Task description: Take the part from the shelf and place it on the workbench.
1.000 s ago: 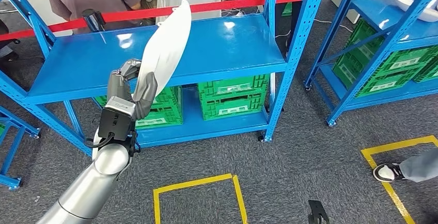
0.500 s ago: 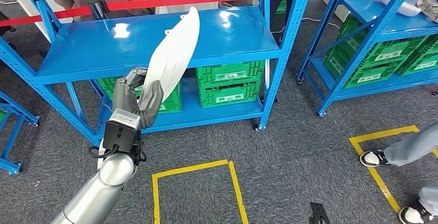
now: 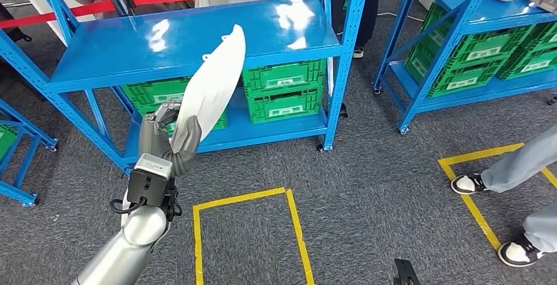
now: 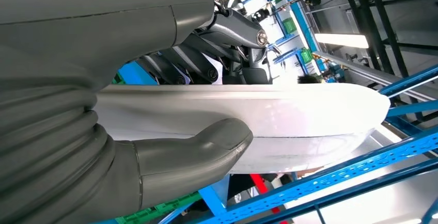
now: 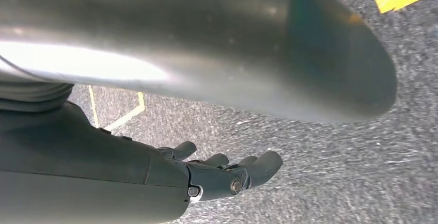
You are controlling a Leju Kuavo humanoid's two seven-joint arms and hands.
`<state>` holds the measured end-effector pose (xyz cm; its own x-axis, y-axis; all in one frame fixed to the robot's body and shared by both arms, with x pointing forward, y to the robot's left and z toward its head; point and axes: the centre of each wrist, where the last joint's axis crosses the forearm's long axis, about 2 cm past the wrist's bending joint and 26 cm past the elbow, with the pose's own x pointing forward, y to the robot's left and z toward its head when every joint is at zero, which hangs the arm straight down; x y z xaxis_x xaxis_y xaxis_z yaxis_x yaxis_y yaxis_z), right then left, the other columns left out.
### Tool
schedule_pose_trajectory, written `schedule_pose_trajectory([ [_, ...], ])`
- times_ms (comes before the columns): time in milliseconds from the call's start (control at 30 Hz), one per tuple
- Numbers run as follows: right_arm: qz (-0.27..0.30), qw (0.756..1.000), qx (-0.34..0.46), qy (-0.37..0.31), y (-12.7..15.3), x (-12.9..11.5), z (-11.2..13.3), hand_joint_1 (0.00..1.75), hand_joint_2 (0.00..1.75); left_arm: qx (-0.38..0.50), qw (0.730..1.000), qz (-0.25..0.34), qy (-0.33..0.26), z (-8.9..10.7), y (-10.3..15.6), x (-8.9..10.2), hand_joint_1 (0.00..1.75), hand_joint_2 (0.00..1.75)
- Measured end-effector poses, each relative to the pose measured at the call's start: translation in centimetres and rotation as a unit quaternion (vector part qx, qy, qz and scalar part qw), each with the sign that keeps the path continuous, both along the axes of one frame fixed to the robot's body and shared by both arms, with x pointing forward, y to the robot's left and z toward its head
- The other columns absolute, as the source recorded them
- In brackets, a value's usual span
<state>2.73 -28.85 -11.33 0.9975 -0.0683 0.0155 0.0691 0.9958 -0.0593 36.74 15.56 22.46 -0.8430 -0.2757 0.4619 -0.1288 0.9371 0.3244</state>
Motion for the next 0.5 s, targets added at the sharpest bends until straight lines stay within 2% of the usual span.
schedule_pose_trajectory([
  [500, 0.017, 1.000, 0.000, -0.007, -0.62, 0.07, 0.00, 0.00, 0.00, -0.004, 1.000, 0.016, 0.000, -0.20, 0.49, 0.32, 1.75, 1.75],
])
